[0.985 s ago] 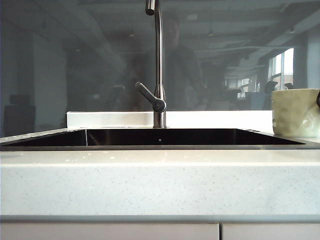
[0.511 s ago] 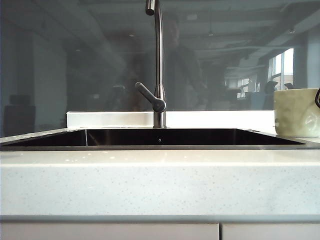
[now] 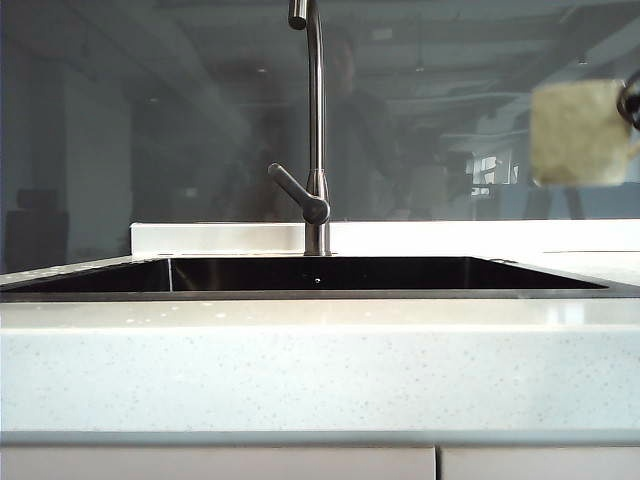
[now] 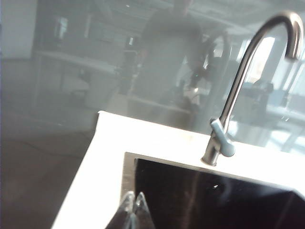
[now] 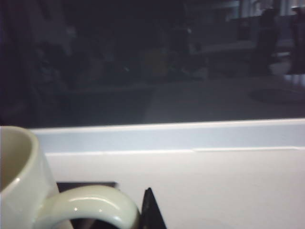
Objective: Pick up the mug next to the sink, go to the faucet to get some water, pour the water into the sink, and finally put the mug back to its place.
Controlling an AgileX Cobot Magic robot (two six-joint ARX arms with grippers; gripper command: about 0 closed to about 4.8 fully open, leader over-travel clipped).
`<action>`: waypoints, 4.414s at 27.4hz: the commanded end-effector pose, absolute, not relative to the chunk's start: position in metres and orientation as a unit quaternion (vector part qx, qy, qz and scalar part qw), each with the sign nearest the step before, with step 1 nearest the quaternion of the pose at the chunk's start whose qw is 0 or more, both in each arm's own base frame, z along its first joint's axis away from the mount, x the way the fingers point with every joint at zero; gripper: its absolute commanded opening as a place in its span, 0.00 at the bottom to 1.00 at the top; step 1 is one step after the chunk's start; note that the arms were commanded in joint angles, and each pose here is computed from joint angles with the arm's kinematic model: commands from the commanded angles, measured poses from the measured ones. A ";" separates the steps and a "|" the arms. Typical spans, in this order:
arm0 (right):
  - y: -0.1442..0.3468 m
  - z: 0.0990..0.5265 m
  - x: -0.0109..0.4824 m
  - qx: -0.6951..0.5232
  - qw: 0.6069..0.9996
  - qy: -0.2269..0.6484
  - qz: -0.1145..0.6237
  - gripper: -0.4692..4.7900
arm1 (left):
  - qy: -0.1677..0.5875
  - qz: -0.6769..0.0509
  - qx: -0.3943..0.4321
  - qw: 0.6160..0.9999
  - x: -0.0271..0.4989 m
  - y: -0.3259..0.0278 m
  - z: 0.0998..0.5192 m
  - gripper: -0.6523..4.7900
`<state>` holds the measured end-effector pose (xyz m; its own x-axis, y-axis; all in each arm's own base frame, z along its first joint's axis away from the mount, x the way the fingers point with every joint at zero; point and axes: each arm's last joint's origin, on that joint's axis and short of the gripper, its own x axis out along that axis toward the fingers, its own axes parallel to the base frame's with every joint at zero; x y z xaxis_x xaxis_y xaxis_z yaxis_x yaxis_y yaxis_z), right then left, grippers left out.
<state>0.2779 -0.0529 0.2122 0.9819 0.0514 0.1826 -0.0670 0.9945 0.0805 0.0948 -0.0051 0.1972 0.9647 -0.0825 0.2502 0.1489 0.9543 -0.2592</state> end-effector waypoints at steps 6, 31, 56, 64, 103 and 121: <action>0.049 0.327 0.288 0.080 0.980 -0.027 0.178 0.08 | -0.116 -0.112 -0.108 0.981 0.174 -0.011 0.278 0.12; 0.150 0.373 0.370 0.077 0.972 0.002 0.221 0.08 | -0.008 -0.539 -0.160 0.827 0.530 -0.061 0.207 1.00; 0.172 0.380 0.398 0.079 0.974 -0.006 0.213 0.08 | -0.033 -0.604 -0.133 0.785 0.562 -0.105 0.213 1.00; 0.172 0.380 0.398 0.080 0.974 -0.008 0.213 0.08 | -0.029 -0.624 -0.135 0.769 0.559 -0.106 0.216 1.00; 0.171 0.388 0.398 0.084 0.972 -0.034 0.215 0.08 | -0.064 -0.642 -0.105 0.757 0.553 -0.104 0.223 1.00; 0.171 0.388 0.398 0.084 0.973 -0.034 0.214 0.08 | -0.042 -0.547 -0.110 0.829 0.570 -0.104 0.203 1.00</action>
